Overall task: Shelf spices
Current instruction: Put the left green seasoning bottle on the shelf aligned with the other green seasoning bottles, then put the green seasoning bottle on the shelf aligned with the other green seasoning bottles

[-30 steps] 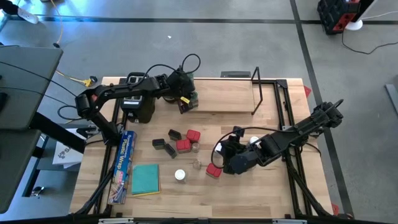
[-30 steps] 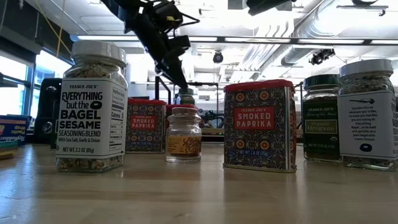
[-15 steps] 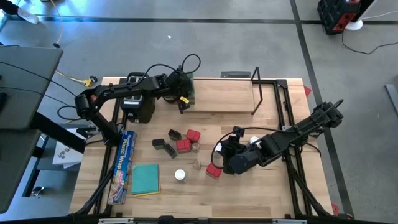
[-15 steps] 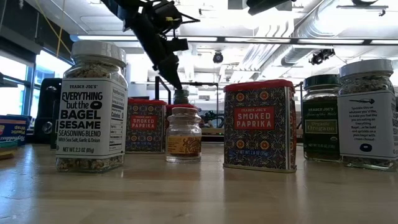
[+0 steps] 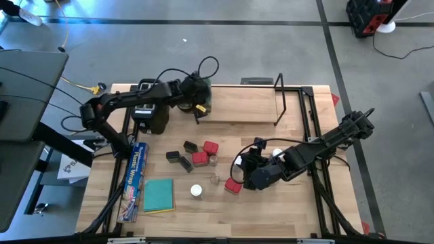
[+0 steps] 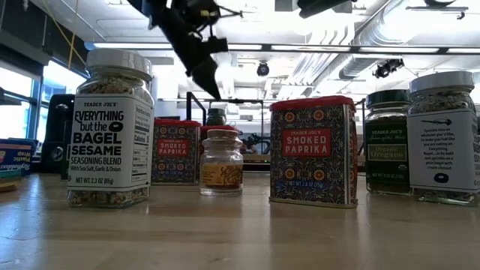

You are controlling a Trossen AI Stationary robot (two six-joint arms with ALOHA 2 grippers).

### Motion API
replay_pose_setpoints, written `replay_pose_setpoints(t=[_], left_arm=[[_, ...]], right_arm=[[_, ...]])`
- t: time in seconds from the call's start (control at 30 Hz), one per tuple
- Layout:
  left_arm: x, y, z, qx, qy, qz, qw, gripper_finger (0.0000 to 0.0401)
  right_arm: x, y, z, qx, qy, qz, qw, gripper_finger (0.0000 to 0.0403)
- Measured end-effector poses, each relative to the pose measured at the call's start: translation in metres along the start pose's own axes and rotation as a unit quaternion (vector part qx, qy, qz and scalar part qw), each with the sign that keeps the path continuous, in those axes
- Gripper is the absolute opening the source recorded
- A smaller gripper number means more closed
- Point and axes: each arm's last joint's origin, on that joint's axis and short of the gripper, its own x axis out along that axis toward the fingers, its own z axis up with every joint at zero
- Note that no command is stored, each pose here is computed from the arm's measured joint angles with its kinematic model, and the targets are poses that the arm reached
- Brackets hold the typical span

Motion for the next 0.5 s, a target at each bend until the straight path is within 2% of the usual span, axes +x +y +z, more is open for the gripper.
replay_pose_setpoints(t=[0.17,0.3,0.5], left_arm=[[-0.034,0.001,0.008,-0.023,-0.039,0.000,0.999,0.0042],[-0.076,-0.006,0.008,-0.039,-0.085,-0.014,0.996,0.0038],[-0.133,-0.036,-0.020,-0.080,-0.149,-0.069,0.983,0.0008]], right_arm=[[0.000,0.000,-0.001,-0.005,0.005,-0.002,1.000,0.0163],[-0.004,0.004,-0.003,-0.011,0.005,0.004,1.000,0.0163],[-0.010,0.017,-0.022,-0.037,0.028,0.016,0.999,0.0163]])
